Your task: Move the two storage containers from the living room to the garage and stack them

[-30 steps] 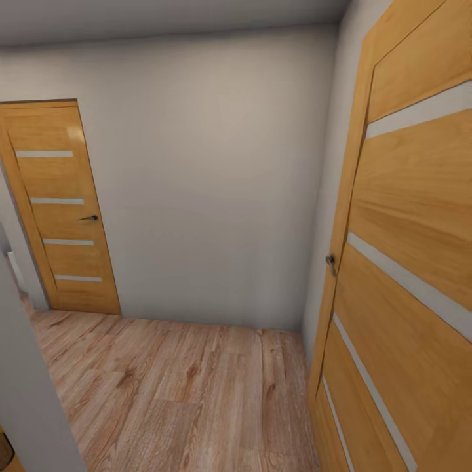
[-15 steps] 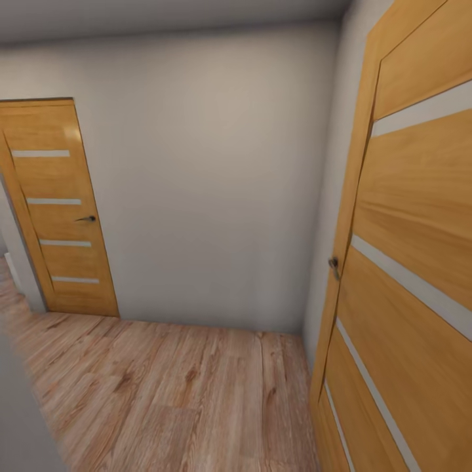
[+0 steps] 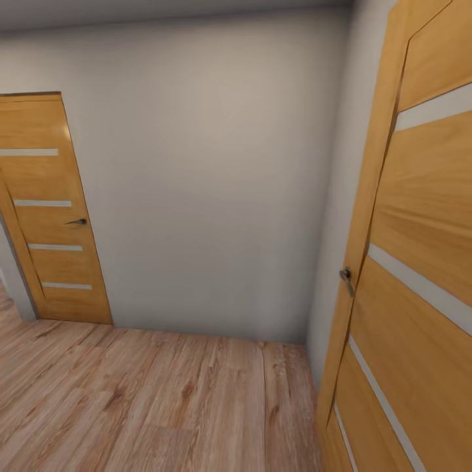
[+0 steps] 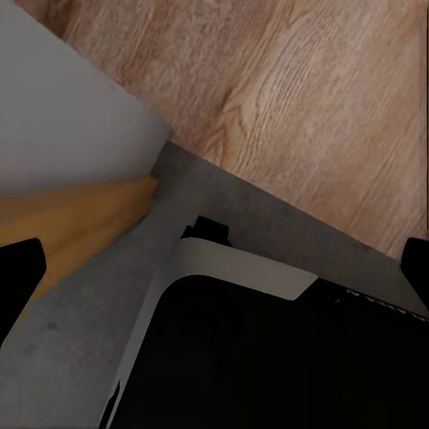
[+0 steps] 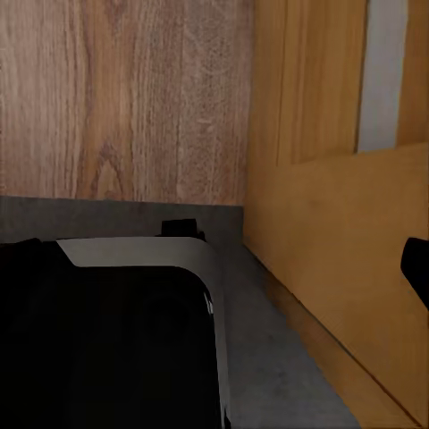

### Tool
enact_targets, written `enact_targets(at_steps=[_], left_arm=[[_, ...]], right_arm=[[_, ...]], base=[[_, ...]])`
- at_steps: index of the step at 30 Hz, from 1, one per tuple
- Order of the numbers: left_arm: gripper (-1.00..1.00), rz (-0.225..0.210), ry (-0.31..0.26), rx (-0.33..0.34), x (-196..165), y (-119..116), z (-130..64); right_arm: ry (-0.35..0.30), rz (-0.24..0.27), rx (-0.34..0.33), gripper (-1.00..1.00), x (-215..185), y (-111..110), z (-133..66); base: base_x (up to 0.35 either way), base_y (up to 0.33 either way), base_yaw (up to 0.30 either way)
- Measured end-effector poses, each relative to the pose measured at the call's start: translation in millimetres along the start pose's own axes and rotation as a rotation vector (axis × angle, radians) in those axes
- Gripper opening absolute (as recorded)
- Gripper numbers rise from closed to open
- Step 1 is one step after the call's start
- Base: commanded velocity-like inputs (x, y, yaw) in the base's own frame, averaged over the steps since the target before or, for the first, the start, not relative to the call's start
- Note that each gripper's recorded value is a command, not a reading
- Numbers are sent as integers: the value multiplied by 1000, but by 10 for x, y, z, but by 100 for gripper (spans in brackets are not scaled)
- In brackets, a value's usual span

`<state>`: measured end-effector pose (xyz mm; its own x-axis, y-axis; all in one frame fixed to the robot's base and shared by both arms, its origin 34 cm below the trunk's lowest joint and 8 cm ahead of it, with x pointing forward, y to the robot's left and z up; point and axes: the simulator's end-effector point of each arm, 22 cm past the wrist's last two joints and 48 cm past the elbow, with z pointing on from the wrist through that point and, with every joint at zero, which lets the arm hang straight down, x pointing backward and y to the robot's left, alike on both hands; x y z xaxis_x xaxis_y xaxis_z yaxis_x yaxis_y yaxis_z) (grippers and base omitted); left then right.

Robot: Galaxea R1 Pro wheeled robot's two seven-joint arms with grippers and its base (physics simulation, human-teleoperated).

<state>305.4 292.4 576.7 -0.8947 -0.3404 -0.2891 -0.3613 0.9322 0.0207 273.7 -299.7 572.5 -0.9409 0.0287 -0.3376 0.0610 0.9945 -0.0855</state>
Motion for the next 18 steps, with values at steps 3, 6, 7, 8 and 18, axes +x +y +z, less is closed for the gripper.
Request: enact_targets(at_steps=[3, 6, 7, 8, 18], left_arm=[[100, 0, 0, 0, -2, -1, 0], [100, 0, 0, 0, 0, 0, 0], [100, 0, 0, 0, -2, -1, 0], [100, 0, 0, 0, -1, -1, 0], [100, 0, 0, 0, -1, 0, 0]], right_arm=[[-1, 0, 0, 100, -1, 0, 0], [-1, 0, 0, 100, -2, 0, 0], [-1, 1, 0, 100, -2, 0, 0], [-1, 1, 0, 100, -2, 0, 0], [-1, 1, 0, 100, -2, 0, 0]], base=[[319, 0, 0], [319, 0, 0], [319, 0, 0], [319, 0, 0], [319, 0, 0]])
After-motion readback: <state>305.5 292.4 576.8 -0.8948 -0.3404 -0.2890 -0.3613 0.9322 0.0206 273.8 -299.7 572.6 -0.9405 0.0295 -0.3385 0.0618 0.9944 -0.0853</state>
